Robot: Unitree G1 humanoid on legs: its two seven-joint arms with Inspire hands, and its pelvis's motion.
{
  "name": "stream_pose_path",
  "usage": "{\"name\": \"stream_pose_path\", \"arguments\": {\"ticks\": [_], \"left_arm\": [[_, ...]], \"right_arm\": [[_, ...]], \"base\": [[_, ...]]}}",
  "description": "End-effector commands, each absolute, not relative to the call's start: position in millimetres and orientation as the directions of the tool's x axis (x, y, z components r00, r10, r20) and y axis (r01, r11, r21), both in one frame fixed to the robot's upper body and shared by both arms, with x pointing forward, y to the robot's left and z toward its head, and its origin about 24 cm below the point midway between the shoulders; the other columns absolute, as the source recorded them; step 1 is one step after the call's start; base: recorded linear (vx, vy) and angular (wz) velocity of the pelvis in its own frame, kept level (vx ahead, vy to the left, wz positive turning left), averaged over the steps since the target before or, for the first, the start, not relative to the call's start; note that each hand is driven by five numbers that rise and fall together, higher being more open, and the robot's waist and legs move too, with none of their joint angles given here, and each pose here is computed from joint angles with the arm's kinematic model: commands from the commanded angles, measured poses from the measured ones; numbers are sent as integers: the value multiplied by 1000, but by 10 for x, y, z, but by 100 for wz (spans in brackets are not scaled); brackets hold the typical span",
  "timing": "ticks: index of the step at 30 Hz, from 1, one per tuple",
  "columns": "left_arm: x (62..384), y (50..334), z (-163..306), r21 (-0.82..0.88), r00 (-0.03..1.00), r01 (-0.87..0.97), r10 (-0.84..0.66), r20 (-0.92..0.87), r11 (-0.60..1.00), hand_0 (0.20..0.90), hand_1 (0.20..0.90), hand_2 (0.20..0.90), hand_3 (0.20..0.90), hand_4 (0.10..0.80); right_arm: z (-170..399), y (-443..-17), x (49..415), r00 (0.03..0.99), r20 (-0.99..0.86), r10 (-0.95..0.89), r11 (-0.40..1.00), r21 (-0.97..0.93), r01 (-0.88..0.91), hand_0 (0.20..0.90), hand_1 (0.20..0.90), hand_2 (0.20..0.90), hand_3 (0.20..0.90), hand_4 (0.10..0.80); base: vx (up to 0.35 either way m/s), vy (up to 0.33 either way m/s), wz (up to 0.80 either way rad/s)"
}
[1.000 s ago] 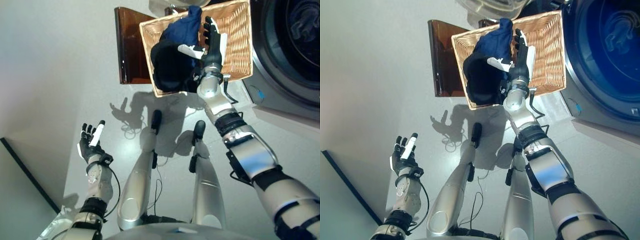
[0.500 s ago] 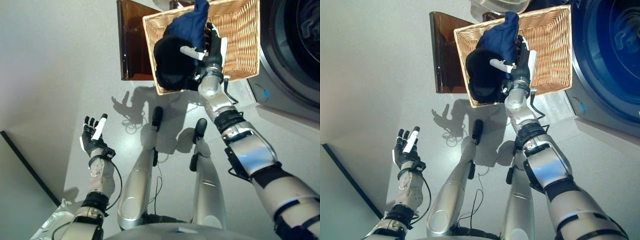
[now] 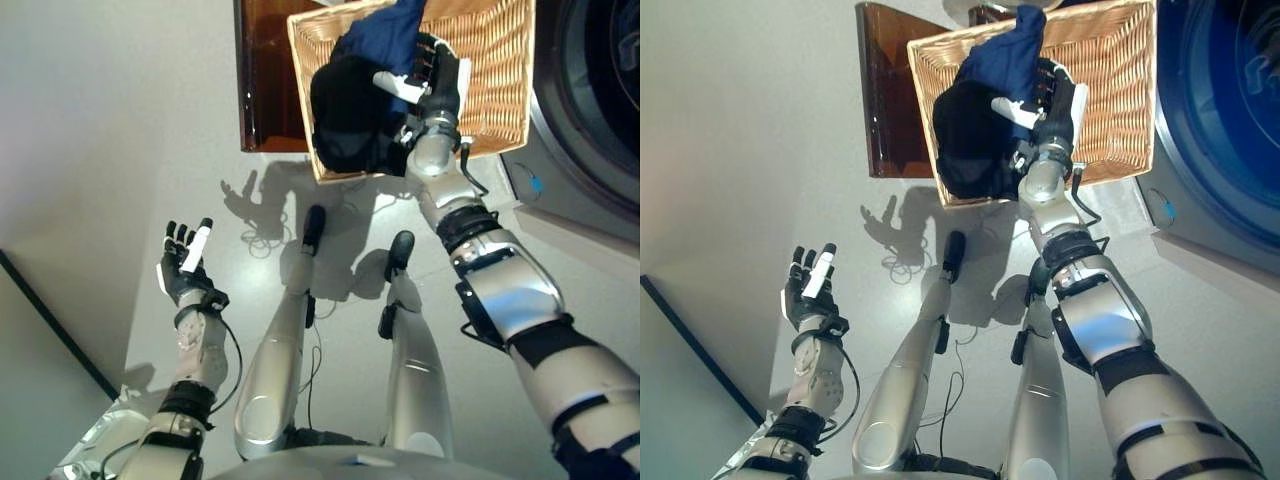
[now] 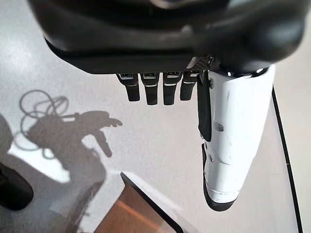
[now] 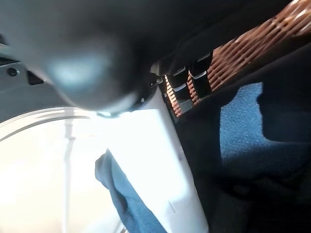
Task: Pick up the clothes and place them into the washing machine
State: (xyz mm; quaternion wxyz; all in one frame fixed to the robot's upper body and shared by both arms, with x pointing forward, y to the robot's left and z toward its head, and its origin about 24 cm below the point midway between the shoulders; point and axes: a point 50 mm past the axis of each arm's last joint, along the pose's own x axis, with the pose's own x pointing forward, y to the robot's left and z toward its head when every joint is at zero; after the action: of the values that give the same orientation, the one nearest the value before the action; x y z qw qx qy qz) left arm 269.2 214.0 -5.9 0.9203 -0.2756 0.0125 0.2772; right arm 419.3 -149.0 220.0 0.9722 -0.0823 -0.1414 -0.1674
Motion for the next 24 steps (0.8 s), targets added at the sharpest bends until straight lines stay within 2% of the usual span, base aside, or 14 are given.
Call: {"name": "stream_pose_path", "arguments": {"ticks": [1, 8, 13, 14, 15, 16, 17, 18, 24], "left_arm": [[2619, 2453, 205, -519, 813, -506, 582, -20, 689, 900, 900, 900, 900, 800], [2636, 2431, 230, -525, 825, -485, 565, -9, 699, 900, 900, 900, 900, 800], [2638, 2425, 218, -533, 824, -487, 566, -18, 692, 900, 900, 900, 900, 800], [2638, 2428, 217, -533, 822, -489, 569, -19, 690, 900, 900, 900, 900, 800], [2636, 2429, 210, -533, 822, -492, 570, -22, 689, 900, 900, 900, 900, 800], [2636, 2430, 210, -533, 821, -492, 570, -22, 688, 900, 900, 900, 900, 800], [2633, 2432, 200, -536, 819, -497, 573, -28, 683, 900, 900, 900, 900, 800], [2634, 2431, 200, -536, 819, -496, 573, -28, 683, 900, 900, 900, 900, 800], [2620, 2451, 159, -533, 812, -514, 582, -48, 672, 900, 900, 900, 900, 800]], "right_arm": [[2681, -1319, 4180, 862, 452, -231, 949, -88, 301, 826, 826, 826, 826, 747], [2693, -1397, 4209, 867, 429, -253, 942, -96, 322, 804, 804, 804, 804, 731], [2686, -1380, 4230, 874, 410, -259, 937, -113, 331, 856, 856, 856, 856, 769], [2681, -1369, 4232, 876, 408, -258, 937, -115, 329, 831, 831, 831, 831, 751], [2680, -1362, 4234, 877, 406, -258, 938, -114, 329, 765, 765, 765, 765, 704], [2681, -1361, 4234, 877, 406, -258, 938, -114, 328, 765, 765, 765, 765, 704], [2691, -1348, 4235, 877, 404, -261, 940, -103, 326, 425, 425, 425, 425, 461], [2688, -1341, 4235, 878, 403, -260, 941, -99, 325, 200, 200, 200, 200, 300], [2741, -1325, 4233, 868, 408, -283, 937, -73, 341, 200, 200, 200, 200, 300]], "base": [[2, 4, 7], [1, 3, 2], [-3, 6, 1], [-9, 18, 5], [-6, 10, 4], [-8, 11, 4], [0, 0, 0], [0, 0, 0], [0, 0, 0]]}}
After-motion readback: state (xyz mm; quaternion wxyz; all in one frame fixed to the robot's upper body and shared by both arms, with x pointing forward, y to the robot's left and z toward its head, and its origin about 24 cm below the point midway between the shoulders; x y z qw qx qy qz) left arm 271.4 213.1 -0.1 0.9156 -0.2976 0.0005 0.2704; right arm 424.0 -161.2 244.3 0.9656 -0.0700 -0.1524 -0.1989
